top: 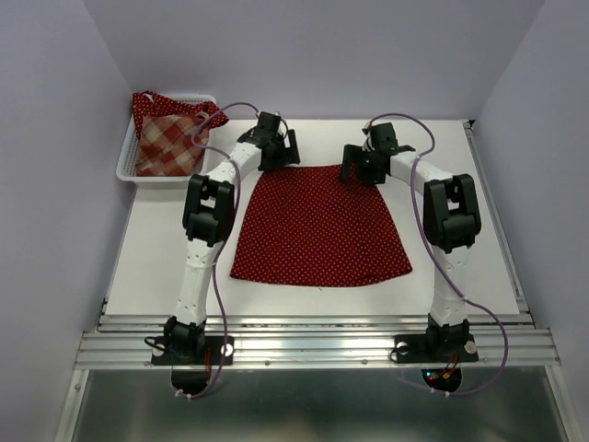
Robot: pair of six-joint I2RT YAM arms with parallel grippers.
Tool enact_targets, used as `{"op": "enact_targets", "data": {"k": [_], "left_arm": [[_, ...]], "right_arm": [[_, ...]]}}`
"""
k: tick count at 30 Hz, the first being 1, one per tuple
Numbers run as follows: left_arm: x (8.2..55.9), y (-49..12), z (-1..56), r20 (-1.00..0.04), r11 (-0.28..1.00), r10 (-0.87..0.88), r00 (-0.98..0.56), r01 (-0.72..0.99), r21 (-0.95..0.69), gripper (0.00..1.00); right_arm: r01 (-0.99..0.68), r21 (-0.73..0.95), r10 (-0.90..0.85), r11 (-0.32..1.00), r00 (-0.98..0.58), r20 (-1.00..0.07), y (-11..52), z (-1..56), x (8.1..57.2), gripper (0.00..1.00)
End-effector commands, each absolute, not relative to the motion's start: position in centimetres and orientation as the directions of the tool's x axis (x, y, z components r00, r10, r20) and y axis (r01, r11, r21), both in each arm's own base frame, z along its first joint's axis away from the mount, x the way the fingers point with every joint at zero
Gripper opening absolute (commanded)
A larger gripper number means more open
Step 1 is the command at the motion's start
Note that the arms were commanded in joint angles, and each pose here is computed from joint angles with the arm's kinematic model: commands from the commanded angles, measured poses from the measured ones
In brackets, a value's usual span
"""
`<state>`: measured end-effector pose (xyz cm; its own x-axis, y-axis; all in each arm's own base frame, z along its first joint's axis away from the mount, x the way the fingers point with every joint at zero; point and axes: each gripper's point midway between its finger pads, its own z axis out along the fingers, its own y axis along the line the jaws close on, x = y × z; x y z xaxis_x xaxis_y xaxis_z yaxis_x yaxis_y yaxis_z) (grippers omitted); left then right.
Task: Fold and stack the skirts
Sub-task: Fold the skirt
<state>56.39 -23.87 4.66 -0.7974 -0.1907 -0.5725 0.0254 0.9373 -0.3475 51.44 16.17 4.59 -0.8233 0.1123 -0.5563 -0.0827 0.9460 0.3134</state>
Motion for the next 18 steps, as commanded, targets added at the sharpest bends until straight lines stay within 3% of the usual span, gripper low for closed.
{"op": "enact_targets", "data": {"k": [1,8,11,14,18], "left_arm": [[55.8,-21.3,4.3,-0.557,0.961,-0.170,-0.813,-0.011,-0.277,0.99],[54.8,-19.8,14.5,-0.675,0.964,-0.186,-0.714,0.000,-0.265,0.99],[53.0,-17.0,15.6,-0.697,0.977,-0.194,-0.690,-0.074,-0.199,0.99],[49.6,-13.9,19.8,-0.726,0.968,-0.250,-0.641,-0.155,-0.196,0.99],[42.6,-9.0,19.8,-0.719,0.928,-0.338,-0.607,-0.342,-0.148,0.99]], "right_arm": [[-0.130,0.281,0.061,0.951,-0.812,-0.581,15.5,6.4,51.9,1.00],[-0.187,0.253,0.045,0.949,-0.716,-0.697,16.3,15.1,48.1,1.00],[-0.187,0.243,0.048,0.952,-0.691,-0.721,17.9,16.7,45.2,1.00],[-0.241,0.223,0.005,0.944,-0.669,-0.744,22.3,18.2,40.0,1.00],[-0.378,0.225,-0.081,0.898,-0.646,-0.759,30.6,18.9,31.7,1.00]]}}
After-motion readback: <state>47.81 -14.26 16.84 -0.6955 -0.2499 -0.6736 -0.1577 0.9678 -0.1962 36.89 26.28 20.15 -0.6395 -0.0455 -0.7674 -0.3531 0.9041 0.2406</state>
